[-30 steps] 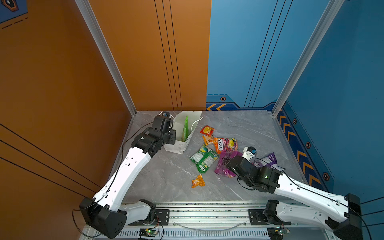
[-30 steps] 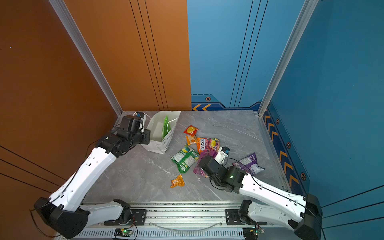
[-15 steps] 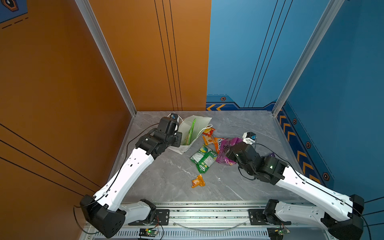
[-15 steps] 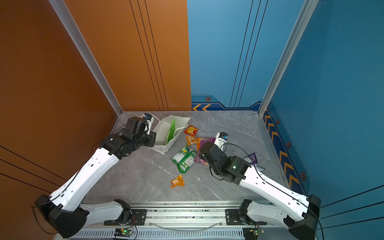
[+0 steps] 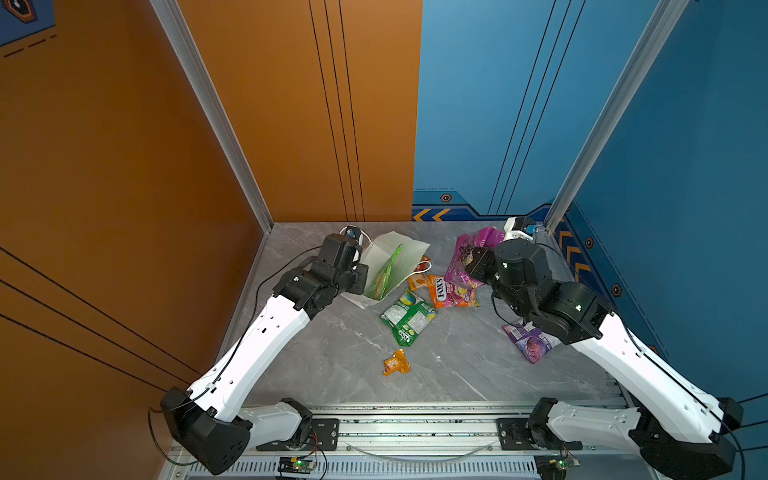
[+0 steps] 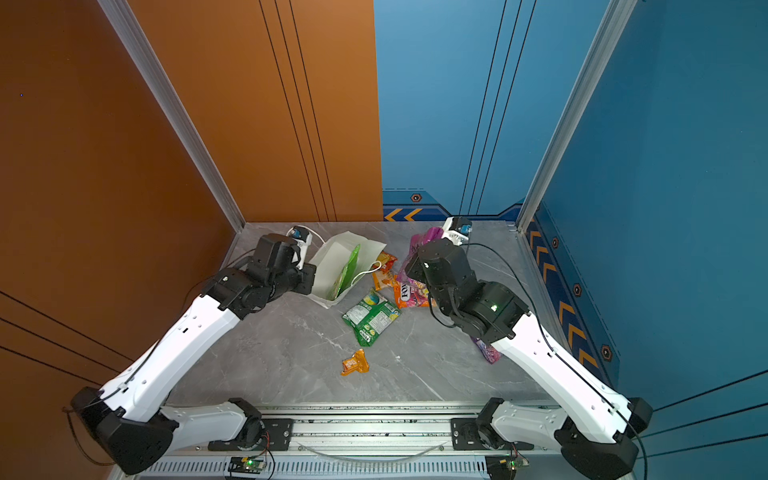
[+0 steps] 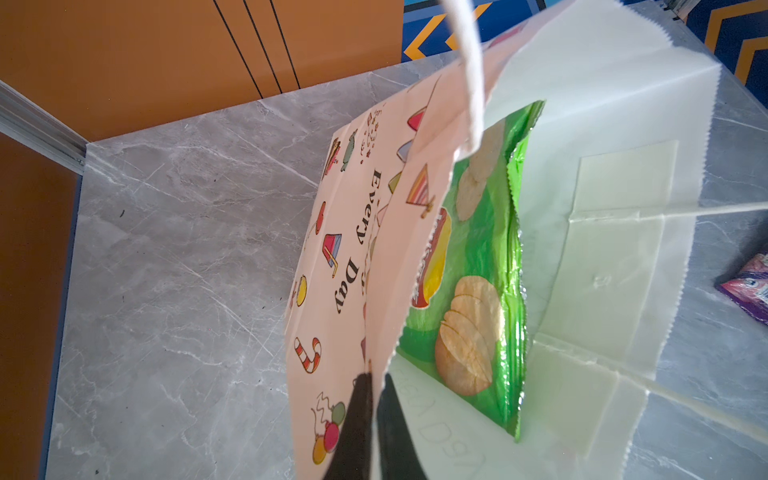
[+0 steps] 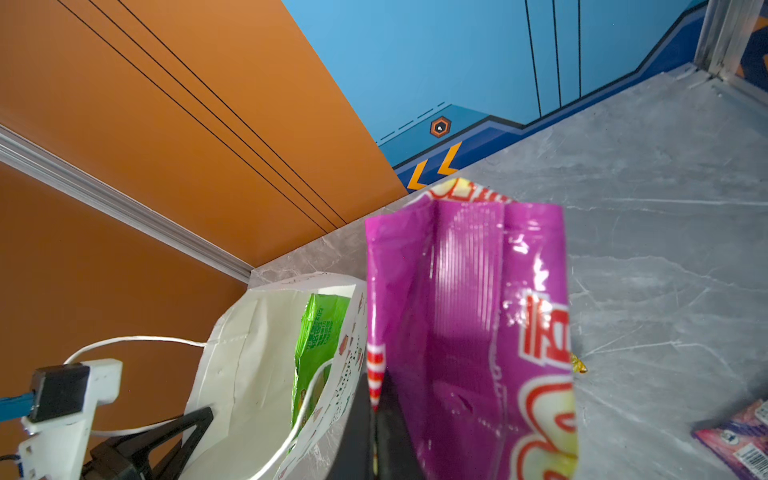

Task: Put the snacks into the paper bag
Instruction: 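Carry the purple bag with the right gripper over the held paper bag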

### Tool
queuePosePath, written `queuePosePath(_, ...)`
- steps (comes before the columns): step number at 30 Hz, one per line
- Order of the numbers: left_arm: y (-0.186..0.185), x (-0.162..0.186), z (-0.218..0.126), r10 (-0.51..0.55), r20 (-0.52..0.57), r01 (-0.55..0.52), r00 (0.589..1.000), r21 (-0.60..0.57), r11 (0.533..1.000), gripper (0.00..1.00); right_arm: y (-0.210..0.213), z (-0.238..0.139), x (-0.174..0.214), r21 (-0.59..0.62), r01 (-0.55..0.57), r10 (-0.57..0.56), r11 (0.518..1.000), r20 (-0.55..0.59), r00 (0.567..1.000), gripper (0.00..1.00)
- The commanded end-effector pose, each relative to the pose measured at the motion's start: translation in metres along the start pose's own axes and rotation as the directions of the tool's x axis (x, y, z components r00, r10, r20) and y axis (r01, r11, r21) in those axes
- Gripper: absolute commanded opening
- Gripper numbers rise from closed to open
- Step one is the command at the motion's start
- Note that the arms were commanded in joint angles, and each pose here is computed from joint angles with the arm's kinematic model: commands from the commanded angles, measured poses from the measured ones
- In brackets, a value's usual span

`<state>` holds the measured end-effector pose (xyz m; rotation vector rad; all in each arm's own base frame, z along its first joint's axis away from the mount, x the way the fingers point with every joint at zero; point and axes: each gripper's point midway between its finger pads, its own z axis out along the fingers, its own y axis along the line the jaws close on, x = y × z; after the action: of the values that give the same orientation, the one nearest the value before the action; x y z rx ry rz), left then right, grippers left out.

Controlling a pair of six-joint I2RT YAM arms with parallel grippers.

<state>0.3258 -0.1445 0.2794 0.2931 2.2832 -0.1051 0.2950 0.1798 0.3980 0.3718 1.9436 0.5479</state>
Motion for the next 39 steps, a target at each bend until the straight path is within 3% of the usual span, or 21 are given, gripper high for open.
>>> queuePosePath(1, -0.009, -0.006, -0.004, 0.022, 0.005, -0.022, 1.000, 0.031, 0.999, 0.00, 0.031, -0.017, -0.041, -0.093, 0.028, -0.020, 0.995, 0.088, 0.996, 0.00)
queuePosePath(10, -0.014, -0.006, -0.004, 0.019, 0.000, -0.019, 1.000, 0.058, 0.998, 0.00, 0.094, -0.016, -0.062, -0.239, 0.030, -0.010, 0.971, 0.085, 0.996, 0.00)
queuePosePath(21, -0.020, -0.002, -0.002, 0.019, -0.016, -0.017, 1.000, 0.079, 0.997, 0.00, 0.158, -0.008, -0.029, -0.363, 0.038, -0.037, 0.931, 0.009, 0.999, 0.00)
queuePosePath(39, -0.009, -0.003, 0.000, -0.005, -0.012, 0.005, 1.000, 0.036, 0.999, 0.00, 0.150, 0.000, 0.042, -0.363, -0.054, 0.010, 0.930, -0.123, 0.992, 0.00)
